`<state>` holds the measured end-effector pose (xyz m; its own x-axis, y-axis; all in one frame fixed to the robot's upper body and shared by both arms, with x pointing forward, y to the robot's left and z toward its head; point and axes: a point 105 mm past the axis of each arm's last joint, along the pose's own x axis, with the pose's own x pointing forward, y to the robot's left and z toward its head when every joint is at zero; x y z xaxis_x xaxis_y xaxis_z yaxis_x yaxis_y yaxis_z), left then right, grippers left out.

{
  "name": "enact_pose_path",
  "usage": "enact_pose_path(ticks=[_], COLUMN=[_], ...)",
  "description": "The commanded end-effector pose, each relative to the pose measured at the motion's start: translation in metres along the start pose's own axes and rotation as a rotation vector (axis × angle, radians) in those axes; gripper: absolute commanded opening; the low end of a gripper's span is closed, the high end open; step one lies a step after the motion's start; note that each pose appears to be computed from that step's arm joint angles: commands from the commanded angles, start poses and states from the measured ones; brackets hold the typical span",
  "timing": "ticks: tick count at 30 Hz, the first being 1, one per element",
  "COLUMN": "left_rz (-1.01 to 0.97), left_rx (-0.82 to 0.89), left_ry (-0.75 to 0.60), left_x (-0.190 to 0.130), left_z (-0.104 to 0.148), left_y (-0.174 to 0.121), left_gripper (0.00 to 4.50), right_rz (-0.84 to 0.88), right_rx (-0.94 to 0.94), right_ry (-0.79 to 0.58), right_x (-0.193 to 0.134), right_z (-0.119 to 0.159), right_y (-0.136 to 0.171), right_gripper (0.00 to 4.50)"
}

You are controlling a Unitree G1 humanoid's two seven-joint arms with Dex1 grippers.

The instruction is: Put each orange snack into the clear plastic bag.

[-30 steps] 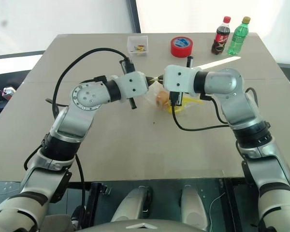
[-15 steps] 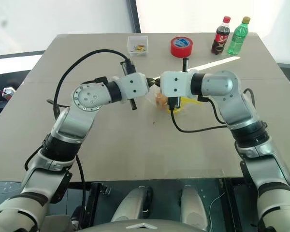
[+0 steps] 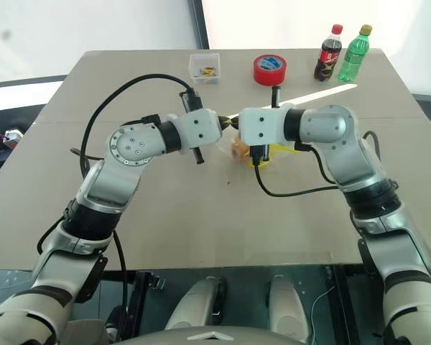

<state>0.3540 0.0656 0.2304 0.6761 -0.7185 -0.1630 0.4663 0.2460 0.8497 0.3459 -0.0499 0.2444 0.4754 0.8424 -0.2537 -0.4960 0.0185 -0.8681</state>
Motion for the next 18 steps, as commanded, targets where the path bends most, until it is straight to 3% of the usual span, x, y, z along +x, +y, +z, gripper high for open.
enact_pose_path(ticks=[1,10,13,18], left_rz=[0.032,0.028,0.028,0.027], left_rx=[0.039,0.038,0.038,0.038], left_ry=[-0.040,-0.039,-0.039,-0.040], left_x=[-0.0036,-0.0031,-0.0029,-0.0022], left_z=[0.0128,0.0119,0.0117,0.0115], left_y=[0.0064,0.0055,0.0054,0.0055], left_gripper=[0.00,0.00,0.00,0.00], right_rz=[-0.032,-0.036,-0.042,-0.047], right_rx=[-0.039,-0.038,-0.040,-0.042], right_ry=[-0.015,-0.013,-0.018,-0.015], right_x=[-0.0040,-0.0043,-0.0048,-0.0059], right_z=[0.0080,0.0078,0.0088,0.0087], right_y=[-0.0117,-0.0129,-0.0139,-0.0148], right_gripper=[0.89,0.89,0.17,0.08])
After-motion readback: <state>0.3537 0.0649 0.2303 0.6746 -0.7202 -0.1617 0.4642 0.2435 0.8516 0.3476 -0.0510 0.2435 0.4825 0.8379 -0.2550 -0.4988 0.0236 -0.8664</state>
